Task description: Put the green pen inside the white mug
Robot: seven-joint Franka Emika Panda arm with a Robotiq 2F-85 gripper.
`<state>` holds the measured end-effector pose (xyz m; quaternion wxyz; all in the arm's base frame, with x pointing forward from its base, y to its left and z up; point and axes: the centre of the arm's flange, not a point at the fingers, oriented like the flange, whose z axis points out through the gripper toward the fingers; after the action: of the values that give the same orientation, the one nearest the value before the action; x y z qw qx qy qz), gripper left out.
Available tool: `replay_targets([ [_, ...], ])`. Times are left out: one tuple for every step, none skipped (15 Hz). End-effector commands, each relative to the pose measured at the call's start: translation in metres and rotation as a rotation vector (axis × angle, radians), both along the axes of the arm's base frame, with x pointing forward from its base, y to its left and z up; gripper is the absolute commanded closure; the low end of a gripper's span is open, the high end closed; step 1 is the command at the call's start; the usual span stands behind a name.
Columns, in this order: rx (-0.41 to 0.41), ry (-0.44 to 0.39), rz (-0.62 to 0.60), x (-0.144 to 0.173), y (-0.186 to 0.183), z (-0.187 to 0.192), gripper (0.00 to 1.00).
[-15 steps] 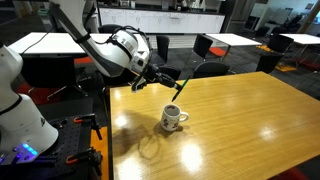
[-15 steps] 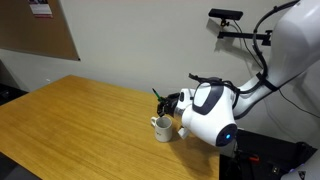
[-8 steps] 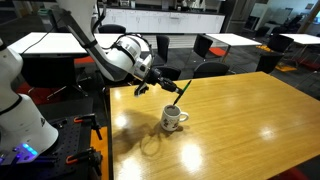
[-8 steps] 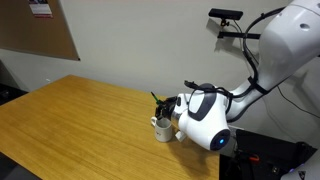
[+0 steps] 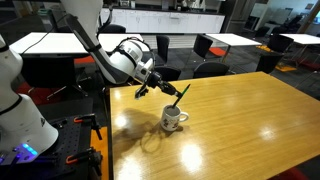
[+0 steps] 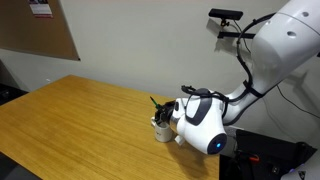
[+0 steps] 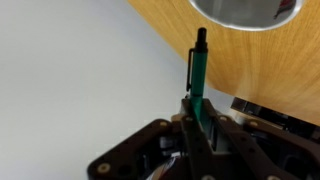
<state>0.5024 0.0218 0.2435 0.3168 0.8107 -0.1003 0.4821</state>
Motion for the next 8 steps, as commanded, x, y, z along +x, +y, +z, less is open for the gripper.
replay_targets([
  [-0.001, -0.012, 0.016, 0.004, 0.001, -0.006, 0.97],
  [-0.001, -0.008, 0.017, 0.003, 0.001, -0.007, 0.97],
  [-0.002, -0.007, 0.018, 0.003, 0.001, -0.009, 0.97],
  [-0.005, -0.004, 0.018, 0.002, 0.001, -0.011, 0.97],
  [-0.005, -0.001, 0.019, 0.001, 0.001, -0.013, 0.97],
  [-0.006, 0.001, 0.02, 0.001, 0.002, -0.014, 0.97],
  [-0.006, 0.003, 0.021, 0.0, 0.002, -0.016, 0.97],
  [-0.005, 0.005, 0.022, 0.0, 0.002, -0.017, 0.97],
])
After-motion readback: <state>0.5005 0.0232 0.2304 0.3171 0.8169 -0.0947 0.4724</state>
